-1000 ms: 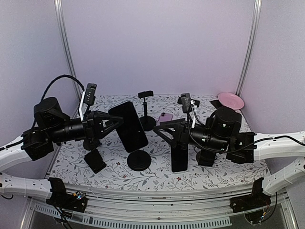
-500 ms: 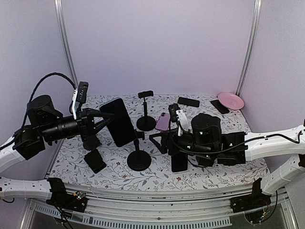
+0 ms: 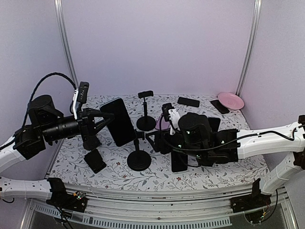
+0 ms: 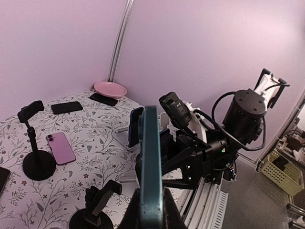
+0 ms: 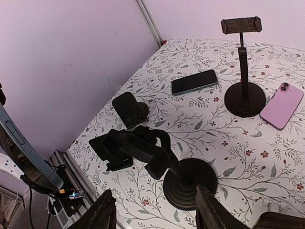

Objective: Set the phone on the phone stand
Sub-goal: Hold the phone stand at the center of the board.

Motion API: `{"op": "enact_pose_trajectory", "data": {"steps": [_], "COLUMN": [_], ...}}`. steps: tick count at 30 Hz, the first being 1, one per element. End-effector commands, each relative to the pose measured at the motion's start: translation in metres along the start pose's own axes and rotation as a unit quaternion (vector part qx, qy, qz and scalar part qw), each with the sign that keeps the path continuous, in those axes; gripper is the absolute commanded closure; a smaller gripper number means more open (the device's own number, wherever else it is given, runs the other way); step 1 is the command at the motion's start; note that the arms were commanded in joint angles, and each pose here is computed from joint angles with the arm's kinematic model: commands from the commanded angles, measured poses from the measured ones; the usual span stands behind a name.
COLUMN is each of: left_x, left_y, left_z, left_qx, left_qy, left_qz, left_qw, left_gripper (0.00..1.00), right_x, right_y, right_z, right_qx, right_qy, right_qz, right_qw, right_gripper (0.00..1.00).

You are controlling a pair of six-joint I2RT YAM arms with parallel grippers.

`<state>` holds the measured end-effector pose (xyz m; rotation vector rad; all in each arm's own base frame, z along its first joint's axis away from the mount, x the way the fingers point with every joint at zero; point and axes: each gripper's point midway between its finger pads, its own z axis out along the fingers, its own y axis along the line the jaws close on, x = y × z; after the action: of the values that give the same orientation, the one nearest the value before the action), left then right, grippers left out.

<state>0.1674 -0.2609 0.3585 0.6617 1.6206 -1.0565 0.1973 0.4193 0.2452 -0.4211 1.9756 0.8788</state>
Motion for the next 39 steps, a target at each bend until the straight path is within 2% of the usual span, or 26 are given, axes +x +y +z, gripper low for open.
{"op": "enact_pose_trajectory", "data": {"steps": [1,16,17,25,39], "left_x": [-0.022,-0.022,-0.022,-0.023,-0.021], "left_y": [0.001,0.002,0.003,0.002,0.004], "left_z": [-0.005,-0.006,-0.006,-0.004,0.001], "left_qx": [-0.006,-0.010,-0.011,-0.007,-0.012], "left_qy": [-0.037,-0.037,-0.037,-0.034,-0.022], "left_qz": [0.012,0.006,0.006,0.012,0.014], "left_qw": [0.999,0.999,0.999,0.999,1.000], "left_gripper": [1.00,1.00,1.00,1.00,1.00], "right_x": [0.006,0.016,0.004,0.004,0.017], "right_y": [0.008,0.012,0.019,0.018,0.011], "right_z": [0.009,0.034,0.034,0.041,0.047], "right_qx": [0.014,0.044,0.039,0.054,0.077], "right_qy": [0.011,0.018,0.007,0.009,0.036], "right_qz": [-0.021,-0.057,-0.053,-0.065,-0.063], "right_qw": [1.000,0.997,0.998,0.996,0.994], "right_gripper": [0.46,0.67,0.68,0.79,0.80]}}
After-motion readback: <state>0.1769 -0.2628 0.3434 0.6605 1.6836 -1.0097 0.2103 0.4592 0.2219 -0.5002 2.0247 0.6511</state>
